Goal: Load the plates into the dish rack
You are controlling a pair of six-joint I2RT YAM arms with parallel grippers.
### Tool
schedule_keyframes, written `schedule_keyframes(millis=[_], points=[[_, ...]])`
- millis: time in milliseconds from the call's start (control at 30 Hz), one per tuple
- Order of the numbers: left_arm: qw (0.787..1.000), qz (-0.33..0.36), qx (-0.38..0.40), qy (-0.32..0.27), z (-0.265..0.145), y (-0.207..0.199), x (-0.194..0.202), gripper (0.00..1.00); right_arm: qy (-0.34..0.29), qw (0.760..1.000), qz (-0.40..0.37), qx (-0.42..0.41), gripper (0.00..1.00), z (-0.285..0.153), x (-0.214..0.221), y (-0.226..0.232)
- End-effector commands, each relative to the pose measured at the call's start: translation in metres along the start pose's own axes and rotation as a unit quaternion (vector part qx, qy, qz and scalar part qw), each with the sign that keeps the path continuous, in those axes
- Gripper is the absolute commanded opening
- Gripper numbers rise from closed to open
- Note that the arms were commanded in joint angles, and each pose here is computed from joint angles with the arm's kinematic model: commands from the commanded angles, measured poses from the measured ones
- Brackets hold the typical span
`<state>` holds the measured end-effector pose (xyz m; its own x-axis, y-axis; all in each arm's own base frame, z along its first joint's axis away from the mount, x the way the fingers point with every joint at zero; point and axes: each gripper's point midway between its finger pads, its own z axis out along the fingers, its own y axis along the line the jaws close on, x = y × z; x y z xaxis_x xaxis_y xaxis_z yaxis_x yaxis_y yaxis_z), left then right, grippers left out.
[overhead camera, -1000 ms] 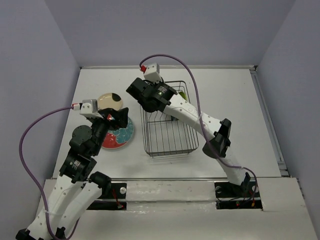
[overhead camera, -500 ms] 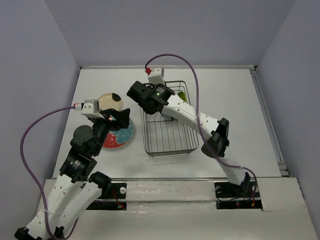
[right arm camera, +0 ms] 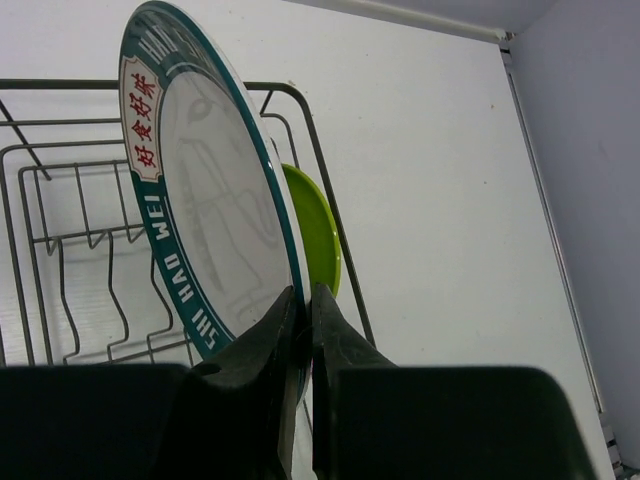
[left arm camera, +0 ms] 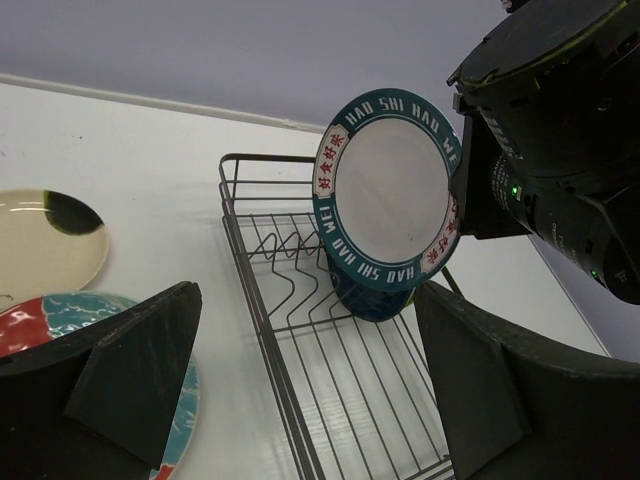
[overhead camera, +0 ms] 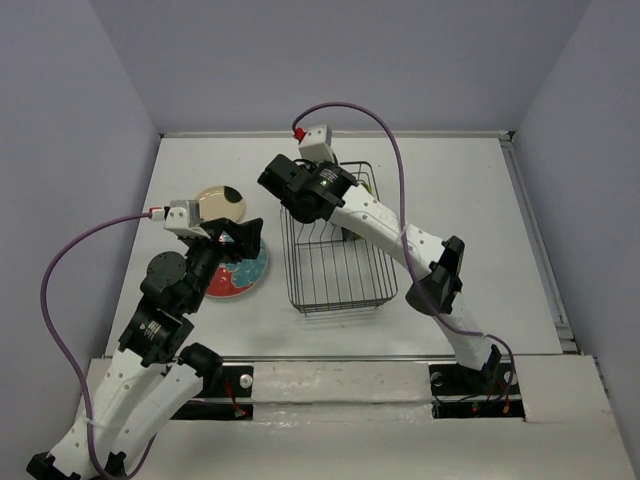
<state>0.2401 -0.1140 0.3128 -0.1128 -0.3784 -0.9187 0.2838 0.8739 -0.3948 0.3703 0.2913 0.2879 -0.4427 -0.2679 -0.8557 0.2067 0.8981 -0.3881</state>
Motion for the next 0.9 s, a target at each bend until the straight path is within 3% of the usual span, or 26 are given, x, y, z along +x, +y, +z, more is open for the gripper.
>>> schedule_keyframes(millis=[0, 300, 567, 800, 833, 867], points=[[0.999, -0.009, 0.016, -0.043, -0.004, -0.012, -0.032, 0.99, -0.003, 0.998, -0.037, 0.050, 0.07, 0.002, -0.007, -0.048], [0.999, -0.008, 0.014, -0.039, -0.002, -0.011, -0.030, 0.99, 0.016, 0.998, -0.049, 0.041, 0.07, 0.011, 0.005, -0.033], [0.999, -0.007, 0.006, -0.035, 0.001, -0.008, -0.027, 0.99, 0.062, 0.996, -0.056, 0.022, 0.07, 0.025, 0.048, 0.003], [0.999, -0.011, -0.012, -0.032, 0.005, -0.001, -0.023, 0.99, 0.058, 0.998, 0.023, -0.027, 0.07, 0.018, 0.036, 0.015], [0.999, -0.013, -0.016, -0.033, 0.005, 0.001, -0.023, 0.99, 0.062, 0.997, 0.016, -0.031, 0.09, 0.015, 0.038, 0.009], [0.999, -0.015, -0.026, -0.030, 0.006, 0.004, -0.020, 0.99, 0.049, 0.997, 0.047, -0.045, 0.17, 0.013, 0.028, 0.013]])
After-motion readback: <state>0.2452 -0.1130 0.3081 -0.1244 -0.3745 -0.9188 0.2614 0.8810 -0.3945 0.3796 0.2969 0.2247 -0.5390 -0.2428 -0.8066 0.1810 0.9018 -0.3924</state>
